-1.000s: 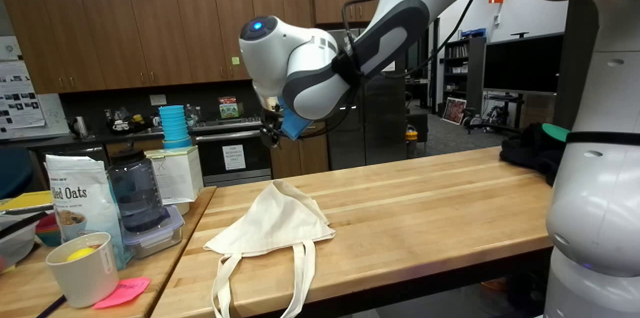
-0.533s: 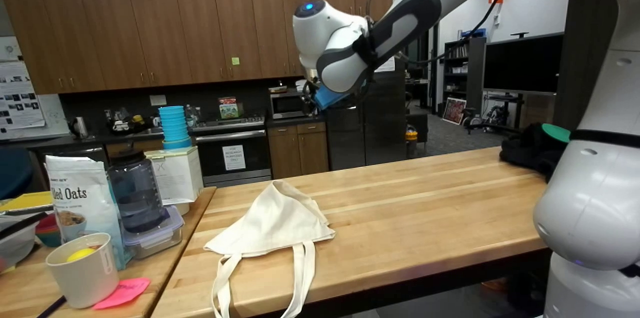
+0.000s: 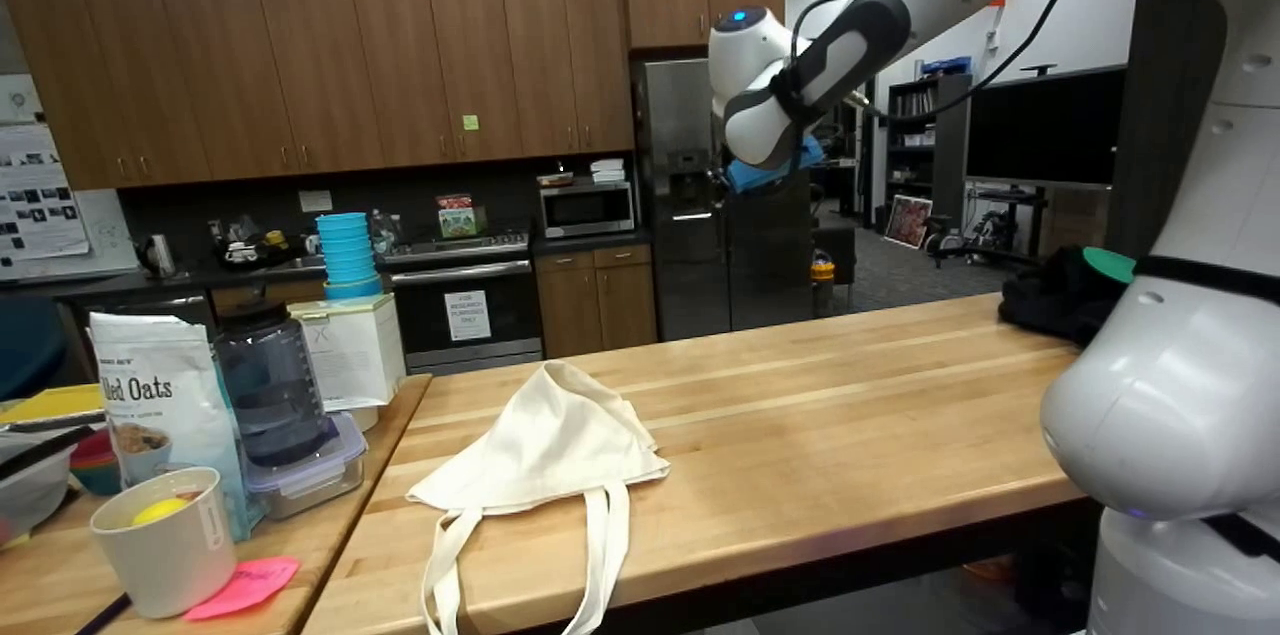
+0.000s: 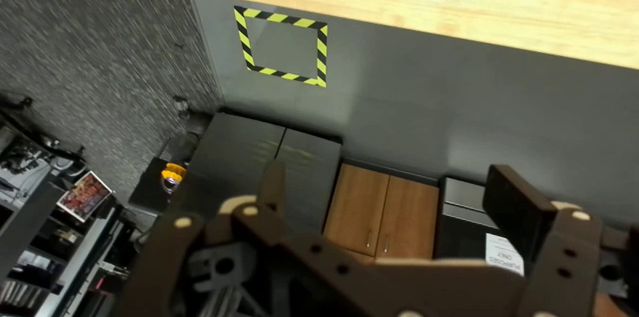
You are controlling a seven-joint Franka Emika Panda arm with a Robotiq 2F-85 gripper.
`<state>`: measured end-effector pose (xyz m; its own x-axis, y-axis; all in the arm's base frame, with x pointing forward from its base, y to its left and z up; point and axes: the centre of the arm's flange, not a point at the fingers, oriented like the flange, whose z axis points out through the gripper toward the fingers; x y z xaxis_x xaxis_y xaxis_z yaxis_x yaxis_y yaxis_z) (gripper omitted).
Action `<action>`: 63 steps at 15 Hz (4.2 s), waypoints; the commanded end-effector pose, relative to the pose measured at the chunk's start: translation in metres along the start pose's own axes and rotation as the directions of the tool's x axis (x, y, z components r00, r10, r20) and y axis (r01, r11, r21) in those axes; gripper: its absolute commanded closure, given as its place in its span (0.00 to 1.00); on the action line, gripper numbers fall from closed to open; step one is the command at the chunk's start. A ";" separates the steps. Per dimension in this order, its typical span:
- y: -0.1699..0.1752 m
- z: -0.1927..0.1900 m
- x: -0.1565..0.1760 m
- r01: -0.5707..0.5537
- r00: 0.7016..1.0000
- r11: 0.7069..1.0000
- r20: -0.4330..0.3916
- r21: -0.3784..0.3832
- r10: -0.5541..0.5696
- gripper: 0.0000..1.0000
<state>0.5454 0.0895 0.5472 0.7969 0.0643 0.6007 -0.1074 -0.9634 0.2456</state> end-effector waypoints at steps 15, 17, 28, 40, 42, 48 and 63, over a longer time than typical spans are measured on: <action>0.232 0.140 -0.022 -0.502 0.806 0.856 0.292 -0.123 0.515 0.00; 0.235 0.155 -0.027 -0.531 0.766 0.829 0.319 -0.175 0.558 0.00; 0.220 0.175 -0.028 -0.589 0.703 0.775 0.328 -0.230 0.632 0.00; 0.264 0.178 -0.043 -0.607 0.667 0.702 0.242 -0.372 0.704 0.00; 0.280 0.187 -0.057 -0.623 0.639 0.667 0.226 -0.408 0.735 0.00; 0.326 0.220 -0.097 -0.657 0.522 0.520 0.168 -0.546 0.836 0.00; 0.390 0.216 -0.134 -0.670 0.402 0.082 -0.268 -0.738 0.876 0.00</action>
<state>0.5278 -0.3521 0.3919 0.0999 -0.7800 0.6178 -0.9870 0.0008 0.1606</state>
